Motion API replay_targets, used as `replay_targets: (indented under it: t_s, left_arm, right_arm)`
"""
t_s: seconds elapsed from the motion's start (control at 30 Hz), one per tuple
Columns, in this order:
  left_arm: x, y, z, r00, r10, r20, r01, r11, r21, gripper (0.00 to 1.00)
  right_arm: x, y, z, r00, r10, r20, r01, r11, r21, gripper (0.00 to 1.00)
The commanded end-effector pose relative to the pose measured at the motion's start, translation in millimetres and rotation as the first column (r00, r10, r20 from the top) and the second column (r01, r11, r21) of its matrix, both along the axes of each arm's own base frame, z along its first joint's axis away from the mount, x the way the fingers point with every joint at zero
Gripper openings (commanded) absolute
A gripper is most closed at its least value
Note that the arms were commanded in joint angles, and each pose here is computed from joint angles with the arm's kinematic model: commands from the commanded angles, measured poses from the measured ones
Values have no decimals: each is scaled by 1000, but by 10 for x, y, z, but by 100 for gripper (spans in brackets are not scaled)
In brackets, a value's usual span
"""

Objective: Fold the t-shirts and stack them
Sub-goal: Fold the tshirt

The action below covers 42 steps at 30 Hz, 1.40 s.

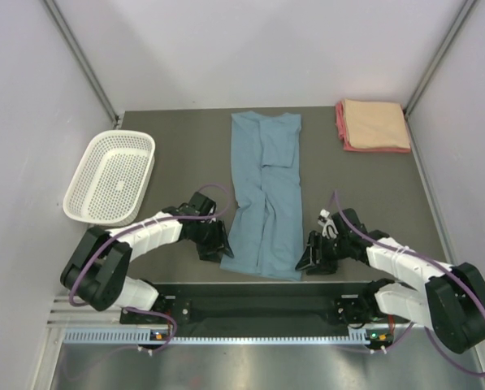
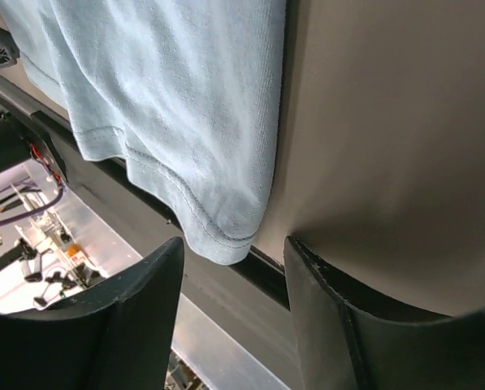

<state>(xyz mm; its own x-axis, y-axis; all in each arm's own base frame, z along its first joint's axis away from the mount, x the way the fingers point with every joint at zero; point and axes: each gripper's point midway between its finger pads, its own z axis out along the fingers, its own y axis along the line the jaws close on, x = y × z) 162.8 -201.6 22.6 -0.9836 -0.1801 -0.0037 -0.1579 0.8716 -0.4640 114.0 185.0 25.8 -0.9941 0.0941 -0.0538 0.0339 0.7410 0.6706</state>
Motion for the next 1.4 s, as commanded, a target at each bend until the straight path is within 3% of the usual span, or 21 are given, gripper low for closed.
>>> replay_targets:
  t_s: [0.0,0.53,0.73,0.77,0.8,0.9,1.1,1.37]
  left_arm:
    - [-142,136,-148,1000,-1,-27,2,998,56,53]
    - [-263,178,-189,999,-3,-47,5,999,48,42]
    - [-325,168,-186,998,-2,-57,4,1000,24,30]
    - [-352,172,-193,998,1,-65,0,1000,20,18]
    - [-368,159,-177,998,0,-70,1,1000,8,14]
    - [-419,152,-133,998,2,-69,-3,1000,-13,0]
    - [-534,212,-85,998,24,-64,-25,999,-22,0]
    - [-562,155,-57,997,18,-74,-21,999,-39,0]
  right_arm:
    - [-73,-25,-88,1000,1,-15,-1,1000,-30,53]
    - [-202,-27,-233,997,-18,-76,15,999,-40,46]
    - [-228,-25,-296,995,-8,-96,4,999,-45,28]
    - [-232,-25,-297,995,-6,-97,2,999,-45,16]
    - [-229,-31,-299,996,-3,-92,-2,999,-46,11]
    - [-249,-56,-288,996,11,-85,-16,998,-58,3]
    - [-312,-144,-266,996,52,-71,-59,994,-96,0]
    - [-283,-91,-140,998,67,-18,-68,996,-49,0]
